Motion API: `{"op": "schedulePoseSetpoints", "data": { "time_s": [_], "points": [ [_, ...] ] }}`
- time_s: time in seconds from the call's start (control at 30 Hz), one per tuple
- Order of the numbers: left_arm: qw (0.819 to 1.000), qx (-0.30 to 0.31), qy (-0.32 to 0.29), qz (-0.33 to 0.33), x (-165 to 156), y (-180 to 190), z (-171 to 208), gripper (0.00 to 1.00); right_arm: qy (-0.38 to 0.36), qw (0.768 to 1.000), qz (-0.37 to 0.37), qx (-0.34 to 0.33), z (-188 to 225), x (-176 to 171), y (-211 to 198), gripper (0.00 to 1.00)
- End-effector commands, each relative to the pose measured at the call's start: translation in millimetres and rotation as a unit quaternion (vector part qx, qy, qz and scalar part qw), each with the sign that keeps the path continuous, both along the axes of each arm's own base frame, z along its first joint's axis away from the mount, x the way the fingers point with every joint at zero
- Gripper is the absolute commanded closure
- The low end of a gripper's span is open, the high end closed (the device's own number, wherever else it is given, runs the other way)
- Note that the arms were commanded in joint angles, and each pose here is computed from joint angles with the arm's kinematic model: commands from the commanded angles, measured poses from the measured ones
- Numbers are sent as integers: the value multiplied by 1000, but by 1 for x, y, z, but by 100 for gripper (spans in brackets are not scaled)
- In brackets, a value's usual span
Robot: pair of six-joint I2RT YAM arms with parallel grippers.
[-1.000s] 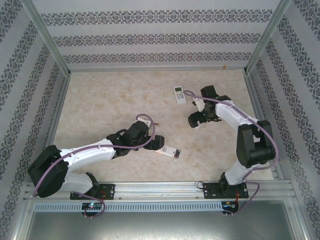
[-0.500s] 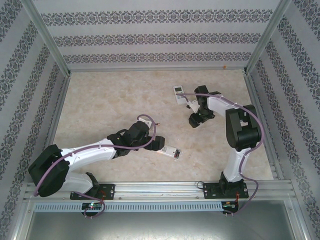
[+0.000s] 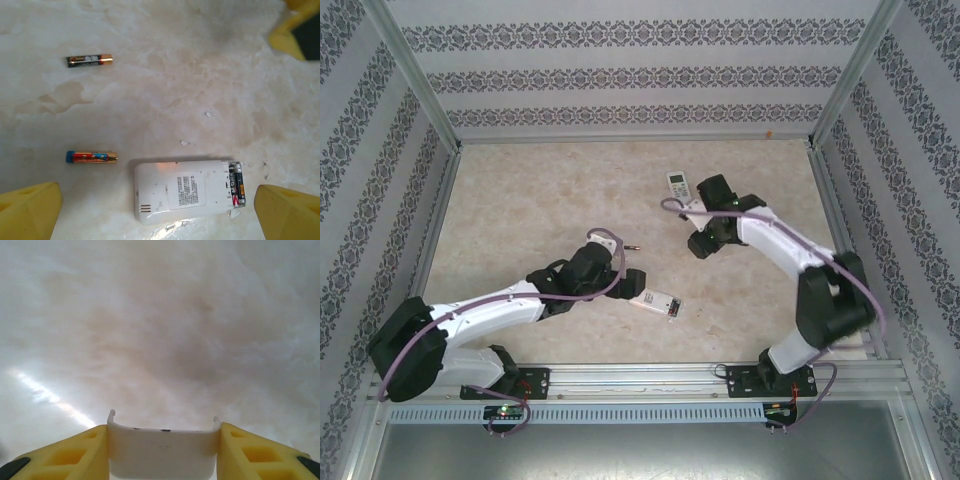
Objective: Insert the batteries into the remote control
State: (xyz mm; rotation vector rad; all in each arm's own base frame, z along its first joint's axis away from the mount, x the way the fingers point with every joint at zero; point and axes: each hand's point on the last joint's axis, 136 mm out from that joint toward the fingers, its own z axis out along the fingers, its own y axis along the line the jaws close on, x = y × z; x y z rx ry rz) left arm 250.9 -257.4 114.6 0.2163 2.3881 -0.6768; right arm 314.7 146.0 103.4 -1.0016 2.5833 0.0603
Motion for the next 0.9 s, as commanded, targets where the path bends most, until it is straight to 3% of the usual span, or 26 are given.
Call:
{"op": "schedulePoseSetpoints", "data": {
  "time_s": [0.0, 0.13, 0.3, 0.6, 0.87],
  "points": [
    [998, -47, 11, 47, 11, 18, 9, 1, -4, 999, 35, 13, 8, -52, 28, 50],
    [993, -98, 26, 60, 14, 28, 12, 1, -4, 996, 90, 28, 9, -102, 58, 49],
    [992, -106, 24, 64, 12, 37, 11, 1, 32, 988, 149, 0, -17, -139, 75, 49],
    [992, -107, 14, 72, 7, 45, 16, 0, 73, 977, 175, -99, -55, -133, 71, 49],
    [992, -103, 10, 68, 9, 44, 16, 0, 78, 975, 186, -89, -67, -131, 82, 47]
  ]
}}
